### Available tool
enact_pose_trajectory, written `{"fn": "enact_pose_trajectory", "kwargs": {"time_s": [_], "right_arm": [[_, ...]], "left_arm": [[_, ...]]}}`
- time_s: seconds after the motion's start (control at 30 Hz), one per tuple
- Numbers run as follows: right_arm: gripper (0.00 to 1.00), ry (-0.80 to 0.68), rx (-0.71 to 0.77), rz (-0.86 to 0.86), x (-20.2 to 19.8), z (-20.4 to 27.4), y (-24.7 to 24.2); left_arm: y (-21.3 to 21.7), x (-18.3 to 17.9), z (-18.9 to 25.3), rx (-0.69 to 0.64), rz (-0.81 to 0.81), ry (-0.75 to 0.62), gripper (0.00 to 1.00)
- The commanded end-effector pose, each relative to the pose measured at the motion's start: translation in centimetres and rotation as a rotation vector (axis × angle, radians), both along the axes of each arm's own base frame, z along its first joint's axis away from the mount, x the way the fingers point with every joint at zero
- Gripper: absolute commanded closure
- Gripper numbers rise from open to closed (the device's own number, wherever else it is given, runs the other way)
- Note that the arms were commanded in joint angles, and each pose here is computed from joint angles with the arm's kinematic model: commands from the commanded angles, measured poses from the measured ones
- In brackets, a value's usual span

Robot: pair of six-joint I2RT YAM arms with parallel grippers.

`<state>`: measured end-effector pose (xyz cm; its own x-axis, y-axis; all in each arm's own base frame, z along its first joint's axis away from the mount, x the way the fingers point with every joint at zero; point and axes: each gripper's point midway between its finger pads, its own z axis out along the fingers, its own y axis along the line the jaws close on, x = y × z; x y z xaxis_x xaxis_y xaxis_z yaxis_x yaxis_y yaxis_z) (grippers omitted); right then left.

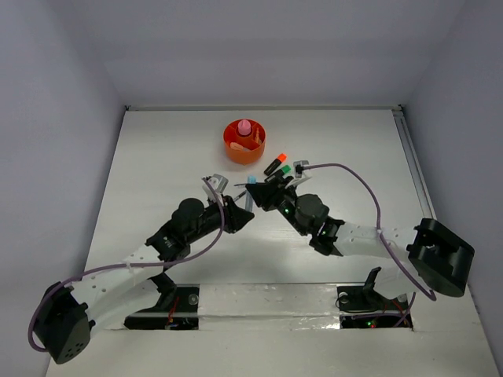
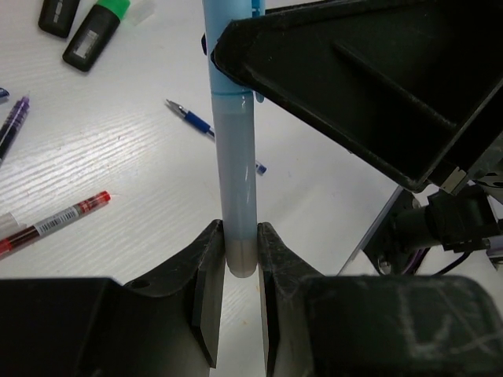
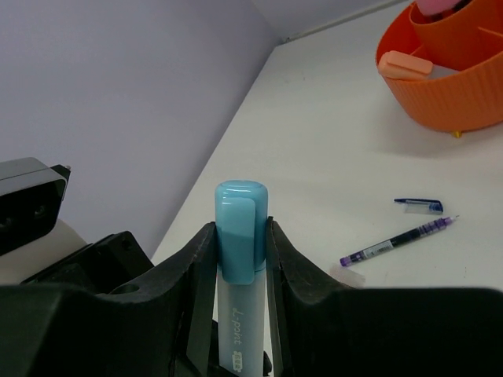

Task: Sort the stationery into containers
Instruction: Close the pen cap on the pen.

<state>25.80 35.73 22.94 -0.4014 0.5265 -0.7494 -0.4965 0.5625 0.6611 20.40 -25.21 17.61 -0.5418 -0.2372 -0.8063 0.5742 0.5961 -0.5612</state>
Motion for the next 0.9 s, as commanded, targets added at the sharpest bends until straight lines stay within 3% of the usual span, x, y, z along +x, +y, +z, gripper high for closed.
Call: {"fn": "enact_pose_trajectory", "kwargs": {"time_s": [0.0, 0.5, 0.87], "right_arm": [[1.00, 0.229, -0.141, 0.284, -8.4, -9.0, 2.5], [1.00, 0.305, -0.146, 0.285, -10.0, -12.1, 1.7], [1.00, 0.317, -0.140, 0.311, -11.2, -12.5, 2.0]], "left_arm": [[1.4, 3.8, 17.1, -0.326, 0.178, -0.381, 1.00], [0.1, 5.2, 21.9, -0.396, 0.175, -0.434, 1.00], [-0.2, 6.4, 23.3, -0.371, 0.202, -0.464, 1.00]]}}
